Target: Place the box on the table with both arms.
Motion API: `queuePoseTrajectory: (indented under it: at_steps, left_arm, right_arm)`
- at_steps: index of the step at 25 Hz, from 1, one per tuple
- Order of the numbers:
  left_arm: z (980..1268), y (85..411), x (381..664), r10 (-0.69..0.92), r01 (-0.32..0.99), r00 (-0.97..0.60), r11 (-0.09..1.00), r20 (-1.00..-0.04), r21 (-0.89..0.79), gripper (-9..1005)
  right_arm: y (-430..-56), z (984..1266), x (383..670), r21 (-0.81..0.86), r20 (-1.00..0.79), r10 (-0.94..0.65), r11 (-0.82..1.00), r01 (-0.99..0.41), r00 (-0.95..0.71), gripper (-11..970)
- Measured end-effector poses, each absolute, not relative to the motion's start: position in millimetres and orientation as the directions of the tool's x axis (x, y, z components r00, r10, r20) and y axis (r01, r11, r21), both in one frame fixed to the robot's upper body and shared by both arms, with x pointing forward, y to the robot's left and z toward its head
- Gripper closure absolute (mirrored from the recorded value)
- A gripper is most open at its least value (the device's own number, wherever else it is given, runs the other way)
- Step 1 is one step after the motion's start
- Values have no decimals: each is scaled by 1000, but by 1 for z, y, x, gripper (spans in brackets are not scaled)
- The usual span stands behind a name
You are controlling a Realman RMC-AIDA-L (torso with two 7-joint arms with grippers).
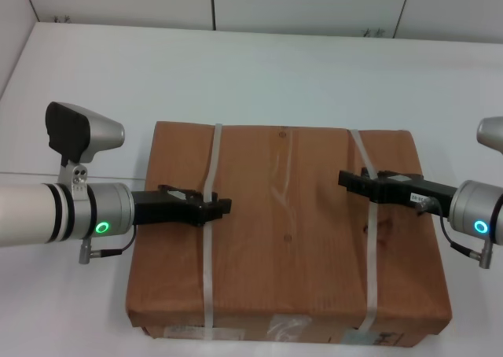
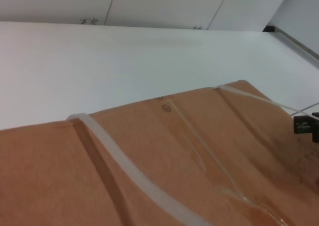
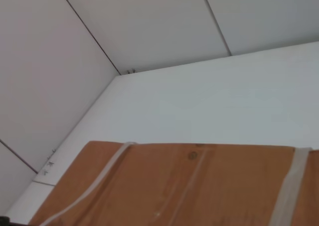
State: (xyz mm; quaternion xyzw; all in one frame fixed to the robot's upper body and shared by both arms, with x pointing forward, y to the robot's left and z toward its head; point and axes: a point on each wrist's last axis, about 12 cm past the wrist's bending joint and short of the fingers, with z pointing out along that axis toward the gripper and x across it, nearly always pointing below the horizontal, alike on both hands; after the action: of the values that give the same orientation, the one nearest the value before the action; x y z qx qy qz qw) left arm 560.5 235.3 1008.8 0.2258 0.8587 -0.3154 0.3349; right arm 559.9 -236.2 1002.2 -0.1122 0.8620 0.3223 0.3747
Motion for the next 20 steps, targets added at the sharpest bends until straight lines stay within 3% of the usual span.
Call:
queuePoseTrajectory:
  at_steps: [5, 9, 15, 20]
  left_arm:
    - [1009, 231, 559, 192, 629, -653, 676, -733, -383, 772]
    - [1009, 230, 558, 197, 636, -650, 670, -734, -383, 522]
    - [1011, 233, 557, 190, 641, -647, 661, -738, -391, 341]
    - [1014, 238, 558, 185, 647, -636, 657, -750, -387, 276]
  right_arm:
    - [-245, 998, 554, 469, -721, 68, 781, -413, -690, 435]
    - [-249, 996, 550, 467, -732, 83, 785, -408, -676, 241]
    - [-259, 997, 548, 454, -750, 101, 797, -398, -654, 78]
    - [-271, 998, 545, 434, -772, 118, 815, -383, -625, 84]
